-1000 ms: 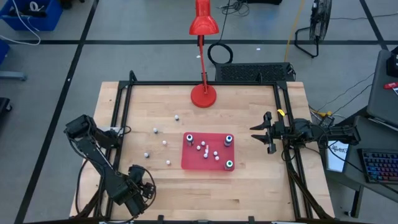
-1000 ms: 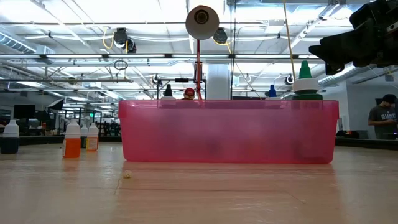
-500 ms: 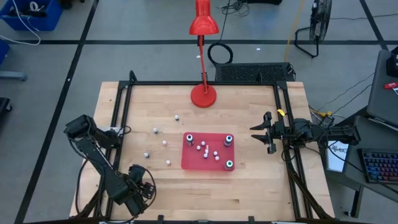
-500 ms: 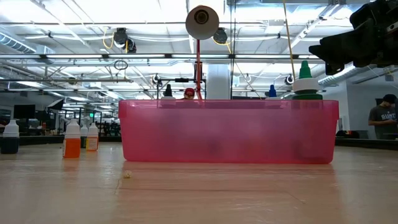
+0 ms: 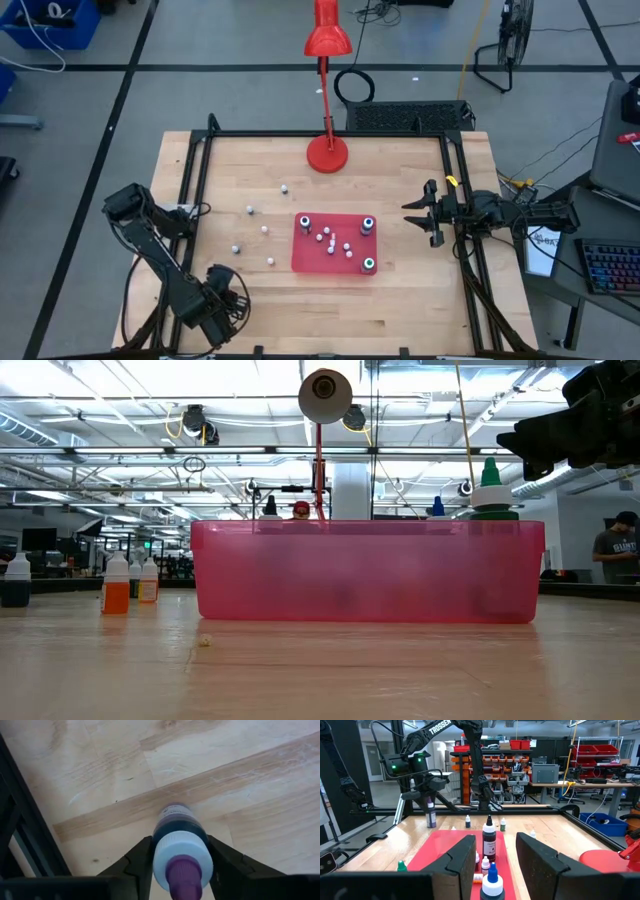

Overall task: Pick & Place food coloring
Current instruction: Put the large purple food coloring bottle into the pink bin

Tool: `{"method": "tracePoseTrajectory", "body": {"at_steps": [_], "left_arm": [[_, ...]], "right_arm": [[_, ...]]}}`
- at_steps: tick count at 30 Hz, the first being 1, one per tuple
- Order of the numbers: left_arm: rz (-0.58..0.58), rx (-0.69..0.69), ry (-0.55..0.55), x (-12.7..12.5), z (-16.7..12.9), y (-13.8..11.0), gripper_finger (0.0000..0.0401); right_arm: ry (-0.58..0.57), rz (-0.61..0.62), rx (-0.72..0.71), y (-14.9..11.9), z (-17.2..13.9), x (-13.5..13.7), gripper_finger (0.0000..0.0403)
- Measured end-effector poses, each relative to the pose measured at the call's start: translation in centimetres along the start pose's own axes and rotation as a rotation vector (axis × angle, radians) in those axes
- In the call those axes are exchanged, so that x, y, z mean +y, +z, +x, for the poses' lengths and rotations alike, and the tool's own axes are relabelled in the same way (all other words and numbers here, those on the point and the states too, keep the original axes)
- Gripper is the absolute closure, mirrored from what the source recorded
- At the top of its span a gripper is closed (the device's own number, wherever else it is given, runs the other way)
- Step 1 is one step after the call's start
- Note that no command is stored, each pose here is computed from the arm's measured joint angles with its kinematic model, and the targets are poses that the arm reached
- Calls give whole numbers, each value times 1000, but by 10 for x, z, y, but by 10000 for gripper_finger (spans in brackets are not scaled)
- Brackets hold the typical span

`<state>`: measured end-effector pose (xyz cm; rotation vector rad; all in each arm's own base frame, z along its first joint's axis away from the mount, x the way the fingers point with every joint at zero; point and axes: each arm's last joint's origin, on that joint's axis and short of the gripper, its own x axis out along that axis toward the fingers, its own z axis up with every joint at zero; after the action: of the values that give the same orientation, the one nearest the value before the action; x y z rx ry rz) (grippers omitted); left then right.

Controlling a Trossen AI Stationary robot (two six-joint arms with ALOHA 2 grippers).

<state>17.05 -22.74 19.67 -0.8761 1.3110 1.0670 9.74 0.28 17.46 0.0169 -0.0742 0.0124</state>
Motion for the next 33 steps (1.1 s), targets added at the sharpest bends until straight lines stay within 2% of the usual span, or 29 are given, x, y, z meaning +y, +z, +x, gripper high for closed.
{"method": "tracePoseTrajectory", "body": {"at_steps": [3,6,13,17,22,25,29,33], "left_arm": [[59,-14,-8,0,0,0,251],[134,-94,-56,-5,-7,2,251],[236,-259,-210,-29,-60,20,251],[292,-297,-257,-45,-97,46,251],[320,-284,-283,-65,-125,97,251],[352,-276,-300,-79,-127,131,251],[403,-280,-312,-98,-117,163,251],[468,-240,-284,-120,-94,180,251]], "right_arm": [[0,0,0,0,0,0,273],[0,0,0,0,0,0,273],[0,0,0,0,0,0,273],[0,0,0,0,0,0,273],[0,0,0,0,0,0,273],[0,0,0,0,0,0,273],[0,0,0,0,0,0,273],[0,0,1,0,0,0,273]]}}
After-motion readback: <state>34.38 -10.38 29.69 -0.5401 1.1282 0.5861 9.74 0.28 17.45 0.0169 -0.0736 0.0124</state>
